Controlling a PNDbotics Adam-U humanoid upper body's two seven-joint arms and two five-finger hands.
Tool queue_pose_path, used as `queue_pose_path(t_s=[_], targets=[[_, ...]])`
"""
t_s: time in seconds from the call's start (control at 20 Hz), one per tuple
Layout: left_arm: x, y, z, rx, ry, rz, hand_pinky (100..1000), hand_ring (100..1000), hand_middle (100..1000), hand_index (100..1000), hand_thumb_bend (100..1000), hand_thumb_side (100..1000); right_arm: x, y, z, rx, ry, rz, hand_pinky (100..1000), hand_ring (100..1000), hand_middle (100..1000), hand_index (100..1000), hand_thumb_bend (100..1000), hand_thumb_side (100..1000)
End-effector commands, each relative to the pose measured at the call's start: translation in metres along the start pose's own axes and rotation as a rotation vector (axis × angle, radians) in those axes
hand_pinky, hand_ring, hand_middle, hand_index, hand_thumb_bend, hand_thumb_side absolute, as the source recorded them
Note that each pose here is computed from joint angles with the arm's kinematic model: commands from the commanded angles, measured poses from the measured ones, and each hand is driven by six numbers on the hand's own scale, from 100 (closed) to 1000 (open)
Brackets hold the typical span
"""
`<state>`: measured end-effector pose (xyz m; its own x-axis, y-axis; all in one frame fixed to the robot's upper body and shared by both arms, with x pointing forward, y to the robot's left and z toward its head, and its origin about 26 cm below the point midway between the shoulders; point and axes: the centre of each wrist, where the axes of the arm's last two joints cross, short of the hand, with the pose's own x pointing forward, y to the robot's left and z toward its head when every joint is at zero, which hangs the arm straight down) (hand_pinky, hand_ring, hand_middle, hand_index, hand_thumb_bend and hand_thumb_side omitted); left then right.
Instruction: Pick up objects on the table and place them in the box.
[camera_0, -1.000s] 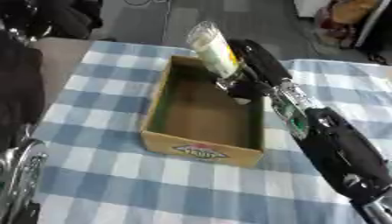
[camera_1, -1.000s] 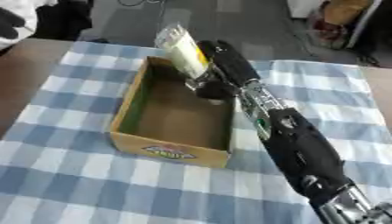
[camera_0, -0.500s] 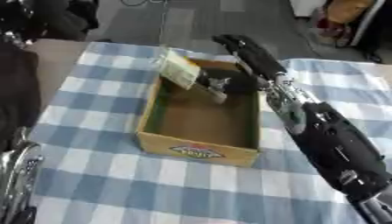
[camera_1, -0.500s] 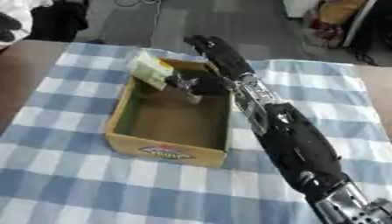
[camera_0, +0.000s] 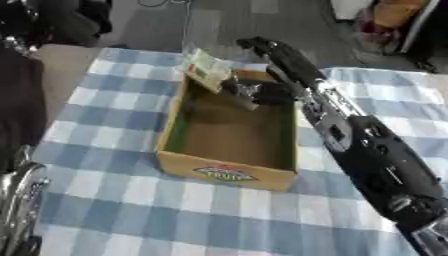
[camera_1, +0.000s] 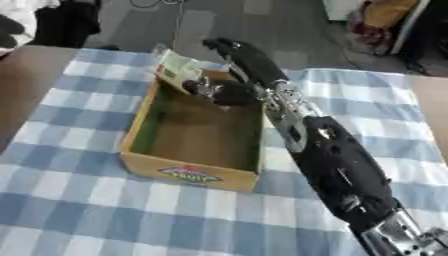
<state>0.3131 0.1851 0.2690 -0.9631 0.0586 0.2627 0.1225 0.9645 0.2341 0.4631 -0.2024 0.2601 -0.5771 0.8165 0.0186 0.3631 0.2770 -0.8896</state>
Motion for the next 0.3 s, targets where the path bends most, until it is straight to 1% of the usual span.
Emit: queue_pose_path(t_s=[0.05,0.1,0.15,0.2,0.25,0.3], targets=[[0.005,0.008,-0.003,-0.001,-0.017,-0.033,578,444,572,708,350,838,0.0,-0.045,0.013,-0.094,-0.075,-0.035,781,735,738,914,545,1000],[0.004,0.01,-0.001,-0.001,-0.01,-0.045,578,444,572,708,350,838,-0.001,-0.056,0.025,-0.117,-0.09,-0.075,749,703,703,903,520,1000],[0.004,0.012,0.0,0.0,-0.004,-0.054,577,443,572,708,350,838,0.0,-0.065,0.036,-0.137,-0.098,-0.116,734,694,696,898,510,1000],[0.004,0.014,0.002,0.002,0.004,-0.065,577,443,571,709,349,839,0.0,-0.074,0.048,-0.159,-0.101,-0.15,694,658,666,885,490,1000],[0.004,0.016,0.003,0.005,0.009,-0.074,577,442,571,709,349,839,0.001,-0.082,0.057,-0.181,-0.102,-0.179,688,654,660,882,479,1000],[0.004,0.018,0.005,0.008,0.015,-0.085,577,442,571,709,349,840,0.001,-0.09,0.068,-0.222,-0.097,-0.207,660,627,630,863,454,1000]])
